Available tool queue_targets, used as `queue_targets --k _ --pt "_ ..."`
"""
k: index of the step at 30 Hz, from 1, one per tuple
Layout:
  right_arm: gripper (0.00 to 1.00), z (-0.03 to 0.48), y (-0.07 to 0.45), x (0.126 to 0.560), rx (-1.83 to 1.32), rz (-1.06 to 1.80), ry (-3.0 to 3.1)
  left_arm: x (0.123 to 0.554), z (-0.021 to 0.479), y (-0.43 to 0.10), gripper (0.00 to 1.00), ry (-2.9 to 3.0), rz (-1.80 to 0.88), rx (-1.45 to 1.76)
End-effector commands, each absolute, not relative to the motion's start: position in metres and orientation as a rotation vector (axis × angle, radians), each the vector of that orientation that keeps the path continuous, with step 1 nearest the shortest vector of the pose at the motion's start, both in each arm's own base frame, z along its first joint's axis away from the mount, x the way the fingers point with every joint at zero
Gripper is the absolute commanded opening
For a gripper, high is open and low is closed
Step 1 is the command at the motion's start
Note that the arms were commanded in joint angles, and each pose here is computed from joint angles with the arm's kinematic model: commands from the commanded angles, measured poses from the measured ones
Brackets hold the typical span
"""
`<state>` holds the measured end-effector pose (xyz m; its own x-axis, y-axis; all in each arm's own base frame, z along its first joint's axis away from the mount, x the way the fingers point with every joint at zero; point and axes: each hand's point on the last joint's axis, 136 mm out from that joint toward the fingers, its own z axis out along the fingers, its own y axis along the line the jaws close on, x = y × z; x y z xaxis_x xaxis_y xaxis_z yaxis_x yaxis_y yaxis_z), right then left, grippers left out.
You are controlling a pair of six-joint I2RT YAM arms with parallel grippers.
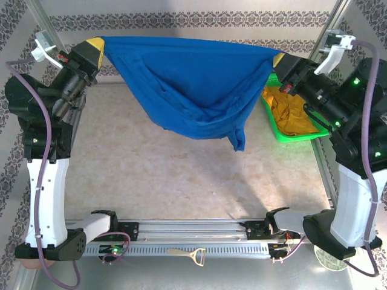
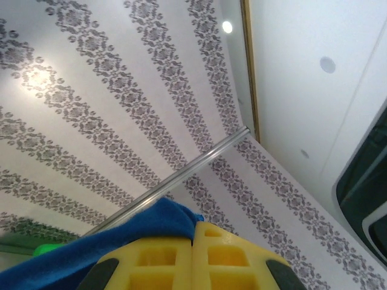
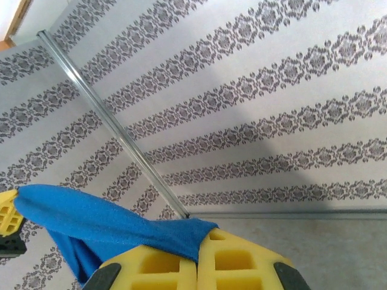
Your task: Fold the inside-out t-shirt
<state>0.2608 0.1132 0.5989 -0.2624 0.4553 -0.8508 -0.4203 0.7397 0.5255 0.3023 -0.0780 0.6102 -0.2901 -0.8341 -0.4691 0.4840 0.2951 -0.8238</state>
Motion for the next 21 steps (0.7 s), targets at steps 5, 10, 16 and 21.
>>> queue_targets --k 5,10,16,21 --pt "0.00 0.534 0.112 0.408 0.188 0.807 1.774 0.444 0.489 -0.052 0.00 1.477 -1.244 -0.677" --pt "0.00 0.529 0.110 0.501 0.205 0.857 1.754 0.542 0.477 -0.056 0.00 1.485 -1.263 -0.625" --pt "0.00 0.566 0.086 0.530 0.305 1.054 1.545 0.589 0.540 -0.065 0.00 1.396 -1.334 -0.518" --pt "0.00 0.627 0.065 0.483 0.267 1.015 1.398 0.553 0.590 -0.063 0.00 1.353 -1.322 -0.429"
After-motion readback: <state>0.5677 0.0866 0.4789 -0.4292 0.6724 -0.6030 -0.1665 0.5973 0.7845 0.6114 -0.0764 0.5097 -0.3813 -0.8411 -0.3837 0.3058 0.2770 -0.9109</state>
